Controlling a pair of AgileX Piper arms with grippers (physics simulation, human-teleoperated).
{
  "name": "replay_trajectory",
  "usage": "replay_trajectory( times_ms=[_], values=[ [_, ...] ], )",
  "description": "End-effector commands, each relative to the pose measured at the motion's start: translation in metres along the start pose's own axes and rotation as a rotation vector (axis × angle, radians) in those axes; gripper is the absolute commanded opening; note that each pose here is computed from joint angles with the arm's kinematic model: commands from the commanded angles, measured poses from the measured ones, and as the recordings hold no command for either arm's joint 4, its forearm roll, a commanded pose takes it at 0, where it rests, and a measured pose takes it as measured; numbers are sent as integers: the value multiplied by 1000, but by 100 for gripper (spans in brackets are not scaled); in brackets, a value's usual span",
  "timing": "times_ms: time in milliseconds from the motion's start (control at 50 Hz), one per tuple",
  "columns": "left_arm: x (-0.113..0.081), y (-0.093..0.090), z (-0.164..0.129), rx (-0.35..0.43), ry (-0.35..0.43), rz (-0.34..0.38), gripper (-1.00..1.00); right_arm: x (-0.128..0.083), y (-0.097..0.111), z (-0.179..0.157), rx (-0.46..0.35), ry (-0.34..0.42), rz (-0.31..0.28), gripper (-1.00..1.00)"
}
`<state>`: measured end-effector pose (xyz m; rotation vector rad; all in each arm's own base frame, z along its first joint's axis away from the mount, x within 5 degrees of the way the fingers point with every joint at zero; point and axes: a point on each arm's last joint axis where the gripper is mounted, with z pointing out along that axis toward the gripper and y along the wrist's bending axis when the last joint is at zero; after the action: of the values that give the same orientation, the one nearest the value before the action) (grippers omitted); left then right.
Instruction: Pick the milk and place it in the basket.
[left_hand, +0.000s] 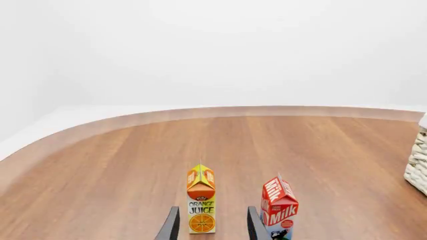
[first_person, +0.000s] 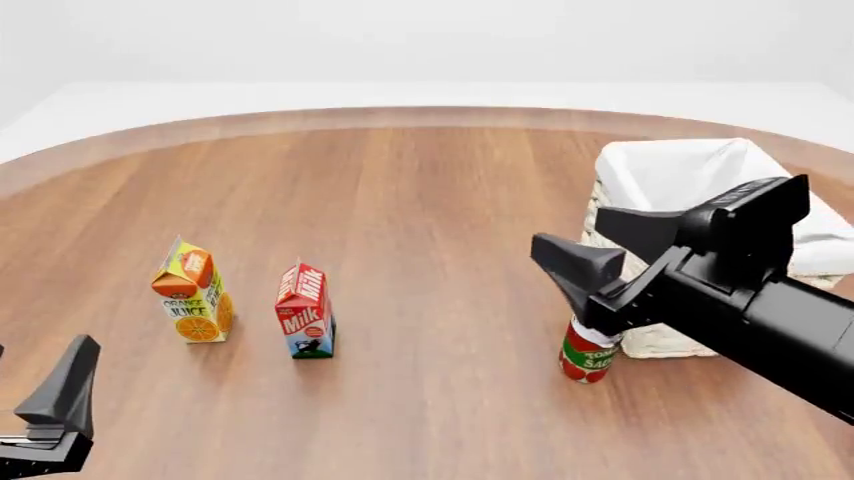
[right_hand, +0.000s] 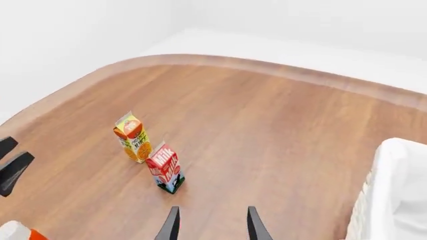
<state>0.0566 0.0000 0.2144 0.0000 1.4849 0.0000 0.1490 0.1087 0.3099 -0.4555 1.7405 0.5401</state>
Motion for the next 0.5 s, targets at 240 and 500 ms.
replay_trajectory(
  times_ms=[240,500],
  values=[
    [0,0,0,0,0,0,100,-26,15,35,-42,53,152,100],
    [0,0,0,0,0,0,100,-31,20,54,-46,73,236,100]
  ],
)
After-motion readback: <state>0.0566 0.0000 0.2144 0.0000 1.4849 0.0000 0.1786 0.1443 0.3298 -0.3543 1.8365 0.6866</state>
